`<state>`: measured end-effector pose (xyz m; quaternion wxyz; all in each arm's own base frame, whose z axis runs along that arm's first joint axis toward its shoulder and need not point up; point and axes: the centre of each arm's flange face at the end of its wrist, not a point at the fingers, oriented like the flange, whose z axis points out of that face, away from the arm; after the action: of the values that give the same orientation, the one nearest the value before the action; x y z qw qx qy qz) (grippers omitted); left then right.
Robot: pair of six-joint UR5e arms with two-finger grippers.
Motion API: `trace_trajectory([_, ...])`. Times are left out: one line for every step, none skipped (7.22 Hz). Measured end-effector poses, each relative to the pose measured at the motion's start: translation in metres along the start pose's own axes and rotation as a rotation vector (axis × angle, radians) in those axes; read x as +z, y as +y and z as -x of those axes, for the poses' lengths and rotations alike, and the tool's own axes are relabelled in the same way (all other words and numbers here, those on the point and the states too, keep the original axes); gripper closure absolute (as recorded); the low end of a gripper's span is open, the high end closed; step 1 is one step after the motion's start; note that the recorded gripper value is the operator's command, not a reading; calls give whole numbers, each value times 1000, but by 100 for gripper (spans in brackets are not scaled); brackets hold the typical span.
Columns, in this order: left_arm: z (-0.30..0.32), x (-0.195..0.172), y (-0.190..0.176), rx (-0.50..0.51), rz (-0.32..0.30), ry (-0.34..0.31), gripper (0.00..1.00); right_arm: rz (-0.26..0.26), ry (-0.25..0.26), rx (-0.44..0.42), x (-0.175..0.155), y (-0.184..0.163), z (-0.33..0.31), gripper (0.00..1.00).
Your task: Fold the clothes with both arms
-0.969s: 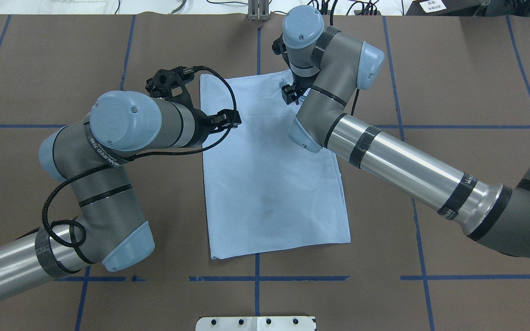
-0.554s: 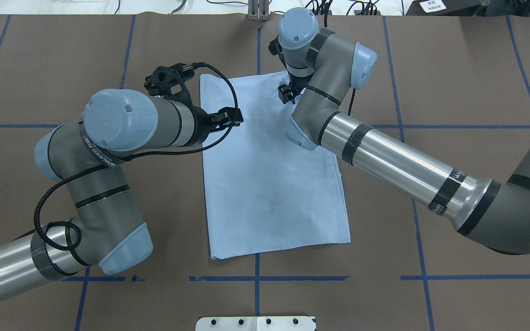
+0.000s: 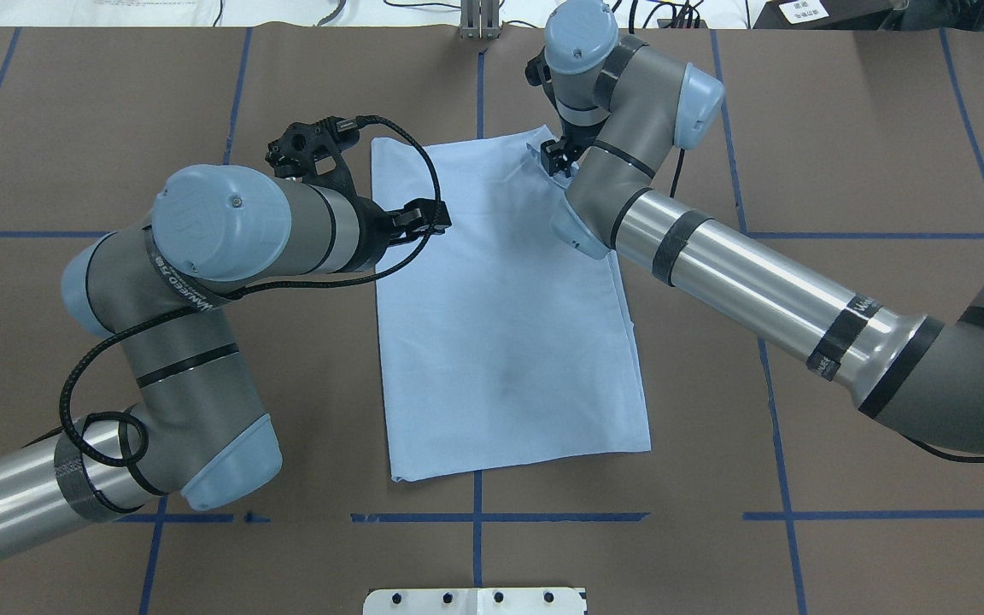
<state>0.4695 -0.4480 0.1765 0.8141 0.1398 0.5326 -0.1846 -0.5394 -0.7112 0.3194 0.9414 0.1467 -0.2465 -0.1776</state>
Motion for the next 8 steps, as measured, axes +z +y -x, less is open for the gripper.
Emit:
trace_trajectory([-1,-1,0,0,0,2,0,-8,14,27,16,-3,-36,0])
trace_trajectory([-1,-1,0,0,0,3,0,-8,23,58,22,-6,-73,0])
trace_trajectory([-1,-1,0,0,0,2,0,-17,14,76,15,-13,-93,0])
trace_trajectory([0,1,1,0,1,0,0,-30,-5,83,3,-19,-99,0])
trace_trajectory([1,2,1,0,2,-4,0,-44,-36,84,-14,-25,-97,0])
trace_trajectory([1,2,1,0,2,-4,0,-47,-62,83,-30,-30,-93,0])
trace_trajectory([2,2,1,1,3,-4,0,-47,-75,81,-41,-32,-89,0])
trace_trajectory([3,1,2,1,16,-2,0,-46,-95,79,-52,-33,-83,0])
